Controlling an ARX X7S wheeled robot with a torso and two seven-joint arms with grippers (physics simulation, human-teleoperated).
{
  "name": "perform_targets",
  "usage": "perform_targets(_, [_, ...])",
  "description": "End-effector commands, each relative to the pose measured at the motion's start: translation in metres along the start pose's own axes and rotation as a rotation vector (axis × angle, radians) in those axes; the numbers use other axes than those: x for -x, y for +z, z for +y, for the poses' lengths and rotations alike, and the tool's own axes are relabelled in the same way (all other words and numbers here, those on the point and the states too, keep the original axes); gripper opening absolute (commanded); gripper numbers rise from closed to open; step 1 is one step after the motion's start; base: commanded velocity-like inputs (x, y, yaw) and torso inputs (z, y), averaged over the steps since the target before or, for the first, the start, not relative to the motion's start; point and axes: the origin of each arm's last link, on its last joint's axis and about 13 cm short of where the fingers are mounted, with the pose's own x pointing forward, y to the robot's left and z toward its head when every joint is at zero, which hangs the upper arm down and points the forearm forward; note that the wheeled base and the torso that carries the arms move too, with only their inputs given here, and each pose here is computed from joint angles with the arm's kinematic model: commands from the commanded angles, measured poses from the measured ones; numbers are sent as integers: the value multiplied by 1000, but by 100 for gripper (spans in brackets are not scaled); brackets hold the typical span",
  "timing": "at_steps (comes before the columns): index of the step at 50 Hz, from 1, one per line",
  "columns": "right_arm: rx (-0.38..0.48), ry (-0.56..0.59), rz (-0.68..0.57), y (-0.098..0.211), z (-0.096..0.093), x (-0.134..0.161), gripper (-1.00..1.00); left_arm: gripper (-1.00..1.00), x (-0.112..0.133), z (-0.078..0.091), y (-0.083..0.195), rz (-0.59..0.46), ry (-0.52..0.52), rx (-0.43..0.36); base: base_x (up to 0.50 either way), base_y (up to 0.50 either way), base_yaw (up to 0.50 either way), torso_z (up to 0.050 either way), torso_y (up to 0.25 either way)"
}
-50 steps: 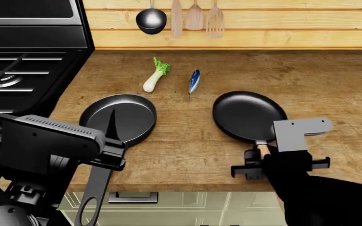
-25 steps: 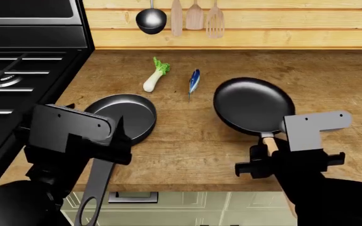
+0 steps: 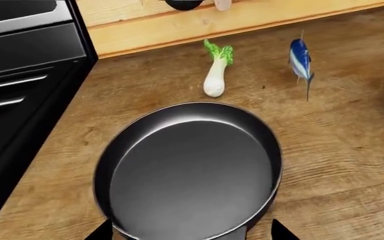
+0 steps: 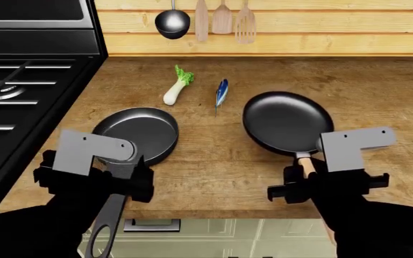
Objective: Place both pans onto different burners. Then place the celery and the fish on different pans.
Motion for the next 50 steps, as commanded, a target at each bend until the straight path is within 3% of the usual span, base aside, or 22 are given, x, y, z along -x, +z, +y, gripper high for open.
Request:
perform_targets(1, [-7, -41, -49, 7, -4, -4, -100, 100, 8, -4, -12, 67, 12, 19, 0, 0, 0, 10, 0])
perform_targets(50, [0, -20, -39, -1, -2, -10, -100, 100, -9, -9, -45, 174, -1, 49, 0, 0, 0, 1, 2])
